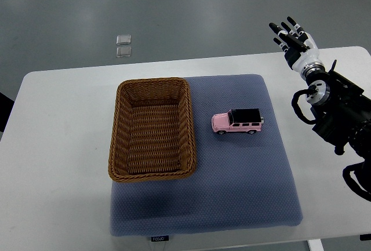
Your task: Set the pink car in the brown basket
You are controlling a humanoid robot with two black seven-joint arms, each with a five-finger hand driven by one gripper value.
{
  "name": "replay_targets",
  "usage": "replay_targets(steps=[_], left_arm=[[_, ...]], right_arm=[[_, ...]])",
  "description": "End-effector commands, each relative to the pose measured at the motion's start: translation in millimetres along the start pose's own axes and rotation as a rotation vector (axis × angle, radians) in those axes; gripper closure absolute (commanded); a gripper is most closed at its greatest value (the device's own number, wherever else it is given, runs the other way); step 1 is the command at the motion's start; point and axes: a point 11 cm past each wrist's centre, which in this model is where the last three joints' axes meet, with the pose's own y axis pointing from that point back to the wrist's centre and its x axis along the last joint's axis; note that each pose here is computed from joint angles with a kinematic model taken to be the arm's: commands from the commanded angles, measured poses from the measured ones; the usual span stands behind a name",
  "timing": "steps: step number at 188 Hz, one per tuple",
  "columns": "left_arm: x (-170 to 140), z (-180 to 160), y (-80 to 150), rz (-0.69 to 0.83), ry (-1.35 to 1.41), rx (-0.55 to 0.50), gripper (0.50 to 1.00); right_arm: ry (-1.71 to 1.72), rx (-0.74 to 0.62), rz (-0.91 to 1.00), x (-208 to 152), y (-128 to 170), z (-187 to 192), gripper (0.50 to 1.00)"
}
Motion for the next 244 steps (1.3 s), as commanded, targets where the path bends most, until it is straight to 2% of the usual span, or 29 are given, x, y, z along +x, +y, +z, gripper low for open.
replay_targets(steps=[1, 69, 141, 195, 218, 244], left_arm=[[-1, -1, 0, -0.002, 0.001, 0.001, 0.5], [-1, -1, 0, -0.002, 0.001, 0.001, 0.5], [-1, 0, 0, -0.001, 0.001, 0.0, 0.5], [0, -1, 0, -0.001, 0.001, 0.001, 0.5], [-1, -1, 0, -0.002, 0.001, 0.001, 0.5], [-1, -1, 0, -0.002, 0.001, 0.001, 0.5]], right_arm=[[-0.001, -0.001, 0.003, 2, 1, 2, 0.587], [-0.007, 0.0, 0.007, 2, 1, 2, 0.587], [-0.023, -0.044, -0.076, -32, 0, 18, 0.587], [0.195, -0.013, -0.14, -37, -4, -23, 0.587], [0.448, 0.028, -0.225, -49, -5, -55, 0.587], [0.774, 0.039, -0.359, -61, 1, -75, 0.589]])
